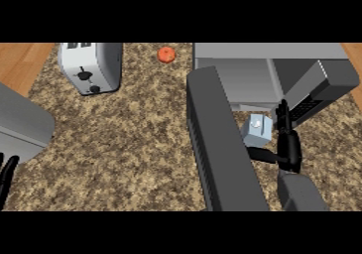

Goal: Pick up the milk, place it into the microwave and close the microwave

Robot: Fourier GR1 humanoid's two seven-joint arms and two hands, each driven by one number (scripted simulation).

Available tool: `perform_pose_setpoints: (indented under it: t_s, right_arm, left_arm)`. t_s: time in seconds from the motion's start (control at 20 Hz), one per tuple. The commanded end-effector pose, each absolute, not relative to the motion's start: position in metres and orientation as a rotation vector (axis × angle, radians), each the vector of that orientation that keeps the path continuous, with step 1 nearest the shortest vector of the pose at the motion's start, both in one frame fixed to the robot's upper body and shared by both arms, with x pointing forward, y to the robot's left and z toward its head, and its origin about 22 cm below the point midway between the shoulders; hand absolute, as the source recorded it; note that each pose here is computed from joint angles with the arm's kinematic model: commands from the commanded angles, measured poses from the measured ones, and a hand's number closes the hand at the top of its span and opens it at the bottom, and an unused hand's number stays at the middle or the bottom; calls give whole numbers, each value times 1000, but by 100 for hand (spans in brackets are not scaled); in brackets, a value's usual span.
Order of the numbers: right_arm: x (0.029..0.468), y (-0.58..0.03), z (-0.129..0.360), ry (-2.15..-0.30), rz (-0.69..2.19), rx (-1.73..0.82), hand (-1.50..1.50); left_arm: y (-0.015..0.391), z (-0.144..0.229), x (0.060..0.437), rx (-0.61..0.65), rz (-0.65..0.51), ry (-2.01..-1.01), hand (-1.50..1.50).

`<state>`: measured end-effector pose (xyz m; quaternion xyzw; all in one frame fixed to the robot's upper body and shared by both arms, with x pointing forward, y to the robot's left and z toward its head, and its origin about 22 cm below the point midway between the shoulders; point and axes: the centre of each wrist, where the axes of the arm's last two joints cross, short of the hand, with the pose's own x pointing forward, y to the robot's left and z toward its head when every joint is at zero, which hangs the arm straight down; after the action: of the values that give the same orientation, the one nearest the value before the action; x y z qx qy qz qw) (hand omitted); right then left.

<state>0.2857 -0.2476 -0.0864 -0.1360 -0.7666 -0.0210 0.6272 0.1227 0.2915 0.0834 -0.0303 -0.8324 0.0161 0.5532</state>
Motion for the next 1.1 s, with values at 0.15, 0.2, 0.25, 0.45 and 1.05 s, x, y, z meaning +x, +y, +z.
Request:
perform_pose_setpoints:
  t_s: [0.15,0.2,0.25,0.45,1.05]
  right_arm:
    - [293,-273,-112,-1723,-58,-408,-150]
    - [275,-299,-123,-1710,-54,-400,-150]
    - [278,-306,-118,-1749,-89,-356,-150]
    - [275,-289,-125,-1713,-26,-3,-150]
    - [293,-254,-117,-1938,-2,-138,150]
  left_arm:
    - [293,71,125,-66,29,-1972,-150]
    - [291,81,119,-68,26,-1980,-150]
    - [280,72,108,-80,24,-1951,-150]
    - [290,69,118,-90,41,-1967,-150]
    - [294,75,122,-81,56,-1942,-150]
